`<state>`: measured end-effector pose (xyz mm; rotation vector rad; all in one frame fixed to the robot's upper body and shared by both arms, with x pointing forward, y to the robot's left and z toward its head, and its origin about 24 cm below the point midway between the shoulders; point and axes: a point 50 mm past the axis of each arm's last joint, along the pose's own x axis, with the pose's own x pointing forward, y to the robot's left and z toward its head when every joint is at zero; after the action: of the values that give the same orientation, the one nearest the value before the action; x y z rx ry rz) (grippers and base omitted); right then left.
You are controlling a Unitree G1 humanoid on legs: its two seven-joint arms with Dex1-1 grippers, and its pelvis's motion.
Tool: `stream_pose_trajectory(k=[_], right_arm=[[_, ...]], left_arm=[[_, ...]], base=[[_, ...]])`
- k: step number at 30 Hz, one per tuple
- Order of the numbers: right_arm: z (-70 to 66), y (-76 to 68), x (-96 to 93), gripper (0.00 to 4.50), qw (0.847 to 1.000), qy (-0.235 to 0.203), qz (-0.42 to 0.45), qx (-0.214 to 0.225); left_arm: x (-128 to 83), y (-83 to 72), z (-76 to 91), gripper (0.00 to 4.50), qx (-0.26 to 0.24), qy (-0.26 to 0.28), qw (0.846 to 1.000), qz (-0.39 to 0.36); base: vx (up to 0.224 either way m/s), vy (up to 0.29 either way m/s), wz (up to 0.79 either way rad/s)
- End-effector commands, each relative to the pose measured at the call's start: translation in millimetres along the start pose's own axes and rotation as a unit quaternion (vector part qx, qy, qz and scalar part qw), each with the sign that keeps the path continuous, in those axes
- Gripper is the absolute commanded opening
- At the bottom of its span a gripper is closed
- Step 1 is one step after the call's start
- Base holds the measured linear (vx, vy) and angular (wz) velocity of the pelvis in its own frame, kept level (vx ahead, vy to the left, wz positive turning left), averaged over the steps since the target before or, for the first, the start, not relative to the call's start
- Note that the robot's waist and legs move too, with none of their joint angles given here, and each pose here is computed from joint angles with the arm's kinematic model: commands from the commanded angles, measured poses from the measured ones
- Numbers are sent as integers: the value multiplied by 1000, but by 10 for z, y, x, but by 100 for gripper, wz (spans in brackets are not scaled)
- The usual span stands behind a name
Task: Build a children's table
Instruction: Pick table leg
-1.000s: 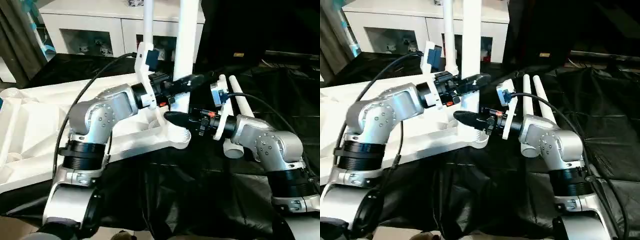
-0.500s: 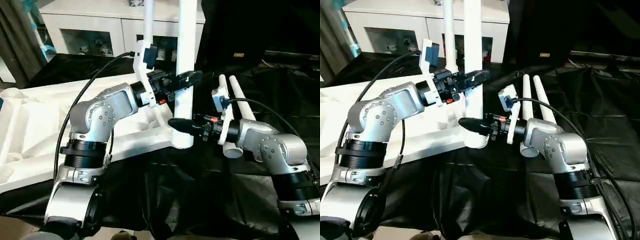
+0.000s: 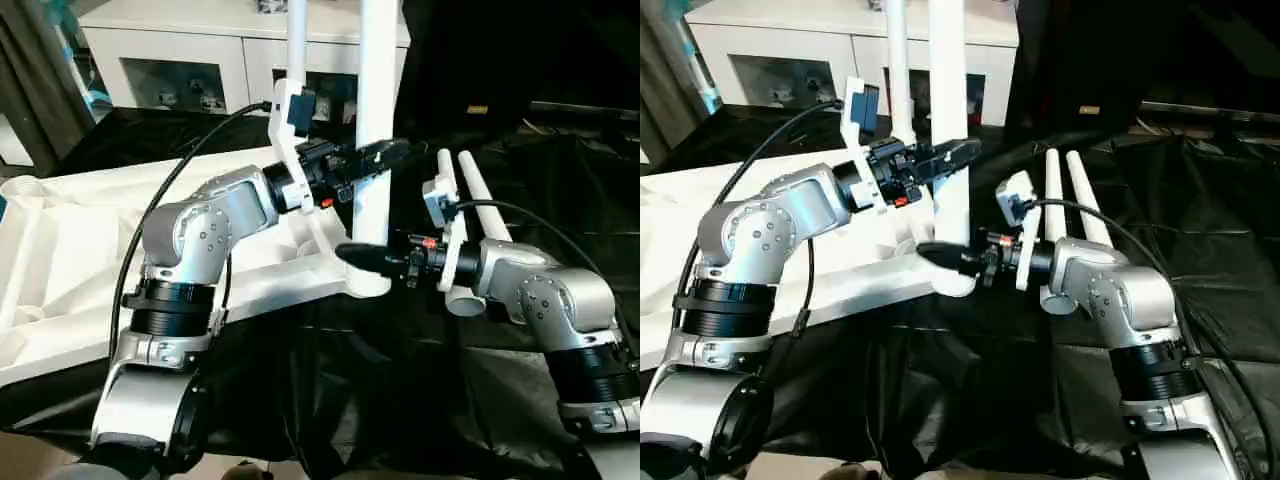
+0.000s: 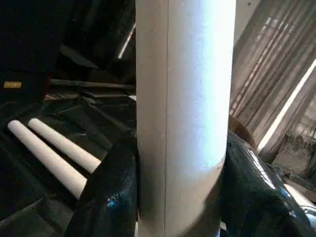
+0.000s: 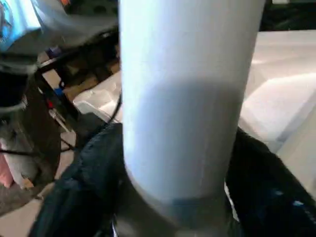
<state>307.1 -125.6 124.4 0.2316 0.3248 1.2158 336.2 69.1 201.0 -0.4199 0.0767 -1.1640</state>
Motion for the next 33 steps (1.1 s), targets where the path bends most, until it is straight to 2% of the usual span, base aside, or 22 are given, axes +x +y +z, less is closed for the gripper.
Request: stream_pose_trajectory(k=[1,5,15,22,23,26,29,32,33], right_arm=[[49,-47,-13,347,1000,8,-21,-18],[85,-61,-2,350,1000,8,-21,-9],[140,-52,-13,350,1000,8,-3,-10],[121,-51,-23,350,1000,19,0,-2],[105,-59,-31,323,1000,22,-1,2],[96,-64,-35,317,1000,23,-1,6],[90,-65,-32,277,1000,24,0,7],[87,-71,-30,258,1000,25,0,9],[87,-71,-30,235,1000,25,0,9]], left_arm=[[62,-118,125,186,29,-9,999,-34],[69,-150,106,186,37,-2,998,-47],[75,-117,53,186,59,21,997,-37],[85,-115,52,186,63,22,997,-40],[88,-120,45,186,66,25,997,-44],[94,-129,31,186,68,29,996,-48],[100,-142,14,186,70,33,996,-53],[104,-174,-30,186,73,43,994,-64],[104,-174,-31,186,73,44,994,-64]], base=[[0,0,0],[0,0,0],[0,0,0],[0,0,0],[0,0,0],[0,0,0],[0,0,0],[0,0,0],[0,0,0]])
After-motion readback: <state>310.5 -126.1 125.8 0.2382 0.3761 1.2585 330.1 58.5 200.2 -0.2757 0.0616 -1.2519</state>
